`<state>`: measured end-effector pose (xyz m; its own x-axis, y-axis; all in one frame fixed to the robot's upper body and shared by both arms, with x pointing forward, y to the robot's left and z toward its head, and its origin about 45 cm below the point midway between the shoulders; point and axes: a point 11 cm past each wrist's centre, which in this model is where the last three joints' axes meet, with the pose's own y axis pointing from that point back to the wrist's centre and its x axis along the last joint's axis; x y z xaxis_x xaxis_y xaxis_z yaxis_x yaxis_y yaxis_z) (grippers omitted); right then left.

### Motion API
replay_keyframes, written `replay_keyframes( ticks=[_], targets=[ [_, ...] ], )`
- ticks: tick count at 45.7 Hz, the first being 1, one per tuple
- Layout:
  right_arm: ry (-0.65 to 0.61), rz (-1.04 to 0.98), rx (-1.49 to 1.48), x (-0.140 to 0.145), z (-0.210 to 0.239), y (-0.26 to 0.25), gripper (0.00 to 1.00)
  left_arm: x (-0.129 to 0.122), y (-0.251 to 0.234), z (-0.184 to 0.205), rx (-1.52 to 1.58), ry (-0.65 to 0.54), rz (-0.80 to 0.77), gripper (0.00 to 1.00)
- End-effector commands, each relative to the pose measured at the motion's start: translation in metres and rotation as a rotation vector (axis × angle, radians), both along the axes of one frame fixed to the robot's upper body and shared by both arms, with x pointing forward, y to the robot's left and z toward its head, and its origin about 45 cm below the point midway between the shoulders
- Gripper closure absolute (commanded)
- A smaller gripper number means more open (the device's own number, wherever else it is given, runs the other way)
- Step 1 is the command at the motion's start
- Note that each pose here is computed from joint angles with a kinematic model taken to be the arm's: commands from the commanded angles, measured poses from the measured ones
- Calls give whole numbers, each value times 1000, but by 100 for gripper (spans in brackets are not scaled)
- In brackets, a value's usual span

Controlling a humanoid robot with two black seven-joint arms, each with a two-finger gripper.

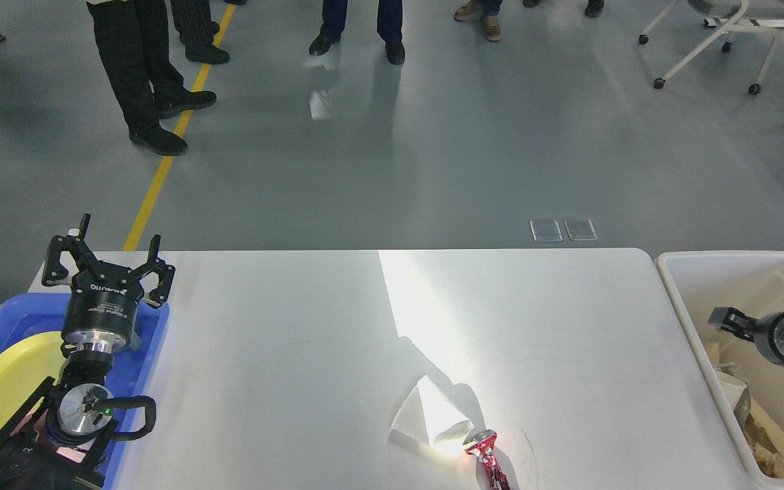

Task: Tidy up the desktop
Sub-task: 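Raise the right gripper out of the bin toward the pink wrapper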

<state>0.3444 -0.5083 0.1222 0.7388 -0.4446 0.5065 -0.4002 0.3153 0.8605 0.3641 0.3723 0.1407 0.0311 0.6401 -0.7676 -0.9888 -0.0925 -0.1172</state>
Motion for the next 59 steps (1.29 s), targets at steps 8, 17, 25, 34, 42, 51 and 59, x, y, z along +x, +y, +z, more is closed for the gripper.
replay_keyframes(
  ticks=[8,17,25,34,42,51,59],
  targets=[
    [284,226,138,40,87,80,0,0,0,0,-1,0,0,4],
    [464,406,137,29,129,147,0,0,0,0,-1,0,0,4],
    [481,456,247,8,169,200,0,0,0,-1,-1,2,0,4],
    [439,538,278,-8,212,241,0,0,0,0,-1,0,0,4],
    [409,619,248,-20,244,267,1,0,0,0,-1,-1,1,4],
    [423,648,213,-23,247,294,1,0,0,0,1,1,1,4],
    [374,645,209,-18,249,301,1,0,0,0,1,-1,1,4]
  ],
)
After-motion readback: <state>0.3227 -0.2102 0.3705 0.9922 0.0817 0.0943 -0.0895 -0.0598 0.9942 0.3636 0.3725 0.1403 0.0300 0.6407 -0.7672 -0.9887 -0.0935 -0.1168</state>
